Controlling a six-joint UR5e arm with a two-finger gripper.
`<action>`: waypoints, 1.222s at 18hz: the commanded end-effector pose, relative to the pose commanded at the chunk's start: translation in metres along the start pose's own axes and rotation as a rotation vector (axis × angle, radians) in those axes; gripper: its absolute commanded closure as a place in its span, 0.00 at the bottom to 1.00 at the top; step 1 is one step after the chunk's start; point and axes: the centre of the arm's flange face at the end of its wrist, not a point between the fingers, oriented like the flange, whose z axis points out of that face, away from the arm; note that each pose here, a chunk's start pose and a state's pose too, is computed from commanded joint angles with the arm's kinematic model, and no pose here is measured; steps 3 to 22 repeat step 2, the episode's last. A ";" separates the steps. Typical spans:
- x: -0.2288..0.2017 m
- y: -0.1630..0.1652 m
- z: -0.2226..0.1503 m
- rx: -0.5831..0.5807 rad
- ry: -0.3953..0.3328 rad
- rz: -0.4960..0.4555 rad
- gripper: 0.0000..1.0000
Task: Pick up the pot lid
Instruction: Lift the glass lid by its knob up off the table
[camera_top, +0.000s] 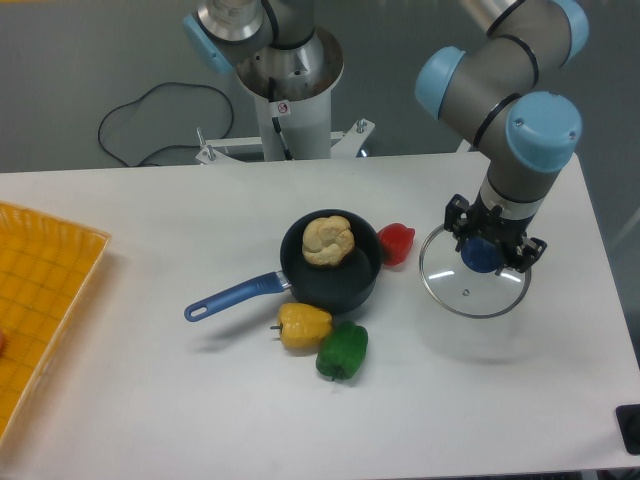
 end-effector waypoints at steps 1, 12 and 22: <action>0.000 0.000 0.000 0.000 0.000 0.002 0.42; 0.000 0.000 0.000 0.000 -0.001 0.002 0.42; 0.000 0.000 0.000 0.000 -0.001 0.002 0.42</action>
